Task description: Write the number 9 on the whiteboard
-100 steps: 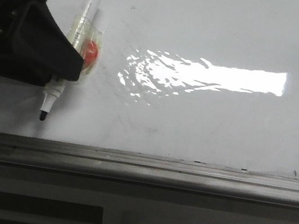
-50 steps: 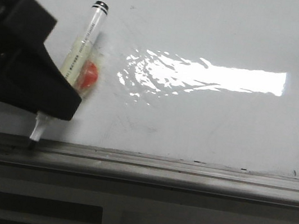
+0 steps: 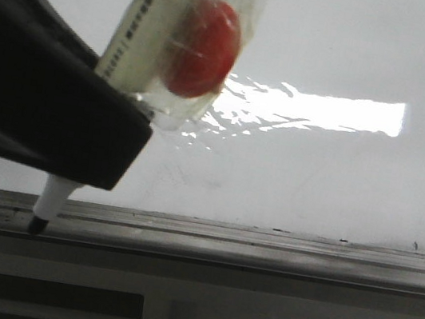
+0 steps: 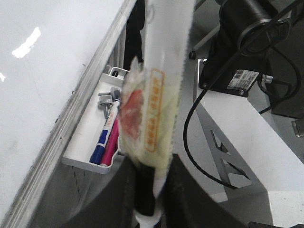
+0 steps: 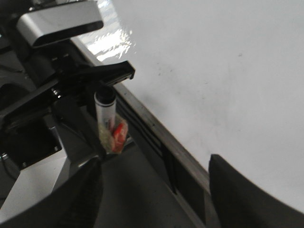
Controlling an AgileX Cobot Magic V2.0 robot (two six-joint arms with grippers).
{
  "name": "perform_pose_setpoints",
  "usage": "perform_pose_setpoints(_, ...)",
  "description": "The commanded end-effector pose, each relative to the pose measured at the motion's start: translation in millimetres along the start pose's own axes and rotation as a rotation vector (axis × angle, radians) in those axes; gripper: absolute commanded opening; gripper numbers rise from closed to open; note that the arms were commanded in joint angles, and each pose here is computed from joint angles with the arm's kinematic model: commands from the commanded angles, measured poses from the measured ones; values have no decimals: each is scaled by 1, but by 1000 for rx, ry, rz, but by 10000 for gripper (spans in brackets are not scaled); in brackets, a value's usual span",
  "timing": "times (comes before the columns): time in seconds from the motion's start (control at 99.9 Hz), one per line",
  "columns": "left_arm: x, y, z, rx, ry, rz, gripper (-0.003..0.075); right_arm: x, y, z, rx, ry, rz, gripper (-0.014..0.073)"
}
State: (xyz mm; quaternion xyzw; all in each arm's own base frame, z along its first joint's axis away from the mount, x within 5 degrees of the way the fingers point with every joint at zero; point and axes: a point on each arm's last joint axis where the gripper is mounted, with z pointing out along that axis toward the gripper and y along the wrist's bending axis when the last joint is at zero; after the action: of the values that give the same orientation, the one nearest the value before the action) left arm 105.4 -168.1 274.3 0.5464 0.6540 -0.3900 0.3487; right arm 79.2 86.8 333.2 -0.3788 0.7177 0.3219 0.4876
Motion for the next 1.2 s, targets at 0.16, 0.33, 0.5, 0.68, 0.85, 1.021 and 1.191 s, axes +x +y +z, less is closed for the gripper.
perform_pose_setpoints(0.16, -13, -5, -4, 32, -72, 36, -18, -15, -9, 45, -75, 0, 9, 415)
perform_pose_setpoints(0.33, -13, -5, -4, 32, -72, 36, -18, -24, -3, 76, -100, 12, -4, 415)
perform_pose_setpoints(0.5, -13, -5, -4, 32, -72, 36, -18, -23, 0, 102, -90, 44, -6, 414)
perform_pose_setpoints(0.68, -13, -5, -4, 34, -72, 36, -18, -19, -4, 112, -82, 75, 9, 214)
perform_pose_setpoints(0.85, -14, -5, -6, 25, -84, 29, -6, -18, -2, 112, -96, 81, 12, -62)
perform_pose_setpoints(1.021, -20, -12, -28, -3, -146, -82, 277, -20, -2, 110, -108, 103, -66, -62)
perform_pose_setpoints(1.191, -24, -31, -64, -77, -221, -64, 517, -34, -7, 100, -133, 210, -112, -62)
